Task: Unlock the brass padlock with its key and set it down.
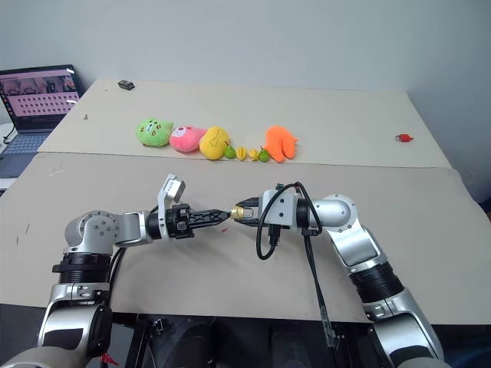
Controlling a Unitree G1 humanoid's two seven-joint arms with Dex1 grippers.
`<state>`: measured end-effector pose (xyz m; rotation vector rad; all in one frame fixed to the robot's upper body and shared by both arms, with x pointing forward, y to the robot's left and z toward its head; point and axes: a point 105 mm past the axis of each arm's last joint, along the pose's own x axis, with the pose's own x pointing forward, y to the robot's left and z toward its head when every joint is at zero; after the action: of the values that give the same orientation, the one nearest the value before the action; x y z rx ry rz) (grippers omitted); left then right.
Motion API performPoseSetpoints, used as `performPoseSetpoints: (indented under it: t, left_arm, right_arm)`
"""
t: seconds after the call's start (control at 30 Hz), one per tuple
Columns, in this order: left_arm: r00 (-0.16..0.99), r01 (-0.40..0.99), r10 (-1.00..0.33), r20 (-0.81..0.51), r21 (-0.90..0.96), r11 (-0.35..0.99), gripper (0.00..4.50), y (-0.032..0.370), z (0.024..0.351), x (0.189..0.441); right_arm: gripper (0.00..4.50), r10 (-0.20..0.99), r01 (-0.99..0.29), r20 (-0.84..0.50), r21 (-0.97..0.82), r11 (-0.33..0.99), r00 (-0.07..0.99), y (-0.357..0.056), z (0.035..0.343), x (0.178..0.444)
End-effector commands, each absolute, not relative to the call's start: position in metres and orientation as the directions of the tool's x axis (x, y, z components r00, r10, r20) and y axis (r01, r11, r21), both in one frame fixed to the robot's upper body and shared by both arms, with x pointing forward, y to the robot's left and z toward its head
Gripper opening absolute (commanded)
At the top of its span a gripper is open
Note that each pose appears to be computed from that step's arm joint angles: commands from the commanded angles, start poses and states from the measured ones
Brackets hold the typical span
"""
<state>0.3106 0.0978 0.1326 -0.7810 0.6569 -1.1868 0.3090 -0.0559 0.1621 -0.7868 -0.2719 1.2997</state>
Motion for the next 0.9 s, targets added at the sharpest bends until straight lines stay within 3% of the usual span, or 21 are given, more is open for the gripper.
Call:
performPoseSetpoints:
  t: [0.03,0.43,0.7,0.9]
  left_arm:
    - [0.239,0.579,-0.971,0.000,-0.803,0.142,0.68,0.095,0.142,0.311]
    - [0.286,0.593,-0.955,0.080,-0.798,0.111,0.68,0.095,0.158,0.327]
    - [0.230,0.584,-0.969,0.089,-0.809,0.064,0.68,0.093,0.161,0.316]
    - [0.259,0.553,-0.963,0.079,-0.829,0.081,0.68,0.115,0.157,0.311]
  right_arm:
    - [0.90,0.946,-0.717,-0.204,-0.696,0.040,0.251,-0.047,0.181,0.303]
    - [0.90,0.946,-0.721,-0.220,-0.693,0.020,0.238,-0.046,0.178,0.301]
    - [0.90,0.940,-0.729,-0.224,-0.684,0.035,0.256,-0.053,0.178,0.307]
    - [0.90,0.925,-0.735,-0.233,-0.674,0.069,0.301,-0.070,0.176,0.324]
